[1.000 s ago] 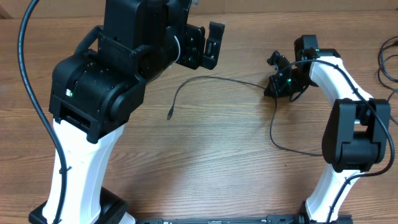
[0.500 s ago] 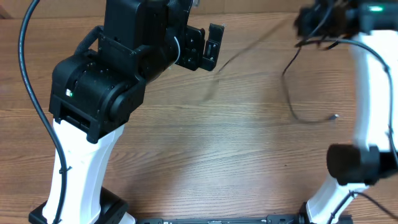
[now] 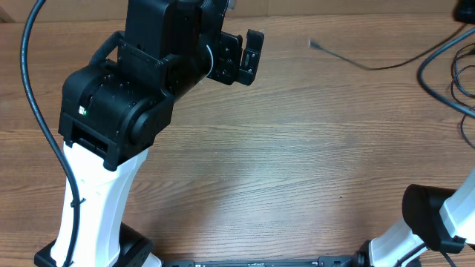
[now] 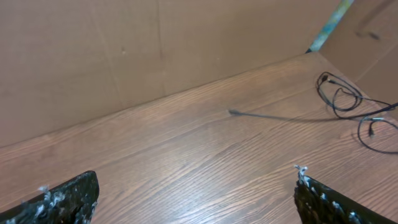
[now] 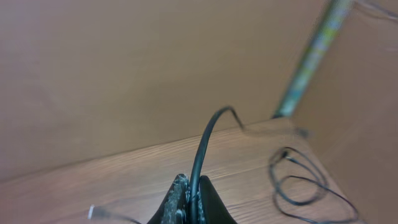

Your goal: Untangle cables

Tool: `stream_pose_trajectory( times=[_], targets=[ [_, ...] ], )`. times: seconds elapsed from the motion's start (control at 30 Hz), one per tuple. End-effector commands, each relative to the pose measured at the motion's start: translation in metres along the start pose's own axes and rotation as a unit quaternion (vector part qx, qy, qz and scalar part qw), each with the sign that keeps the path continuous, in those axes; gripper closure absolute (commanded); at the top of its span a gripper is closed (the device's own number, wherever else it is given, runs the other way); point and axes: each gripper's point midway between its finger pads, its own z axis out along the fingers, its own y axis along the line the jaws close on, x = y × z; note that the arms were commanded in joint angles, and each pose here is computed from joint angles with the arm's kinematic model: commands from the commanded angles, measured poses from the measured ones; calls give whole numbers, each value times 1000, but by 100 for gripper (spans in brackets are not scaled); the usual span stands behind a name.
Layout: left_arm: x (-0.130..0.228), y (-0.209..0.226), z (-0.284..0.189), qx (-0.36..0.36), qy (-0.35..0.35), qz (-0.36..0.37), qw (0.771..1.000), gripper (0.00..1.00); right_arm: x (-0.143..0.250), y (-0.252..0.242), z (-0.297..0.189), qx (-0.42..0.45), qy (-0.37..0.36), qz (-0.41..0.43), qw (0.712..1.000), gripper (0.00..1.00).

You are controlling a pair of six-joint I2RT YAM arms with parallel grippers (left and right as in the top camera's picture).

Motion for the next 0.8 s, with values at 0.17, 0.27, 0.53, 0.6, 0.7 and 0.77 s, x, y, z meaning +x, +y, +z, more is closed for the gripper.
stream_pose_trajectory(
  times=[0.17,0.27,0.53,0.6,0.7,0.77],
  targets=[
    [0,5,2,-13,1,12,1000,0,-34,-95,-52,130,-93,89,983,96],
    [1,5,2,-13,1,12,1000,0,-42,-138,-69,180,-127,141,965,96],
    [0,6,2,-17,0,12,1000,0,-22,-238,-95,279,-148,252,915,96],
    [-1,7,2,-20,-2,12,1000,0,-14,-255,-93,276,-139,263,914,96],
    [0,9,2,-25,-1,12,1000,0,-4,-279,-88,281,-130,277,909,96],
    [2,9,2,-26,3,12,1000,0,5,-294,-81,281,-124,293,906,96]
  ],
)
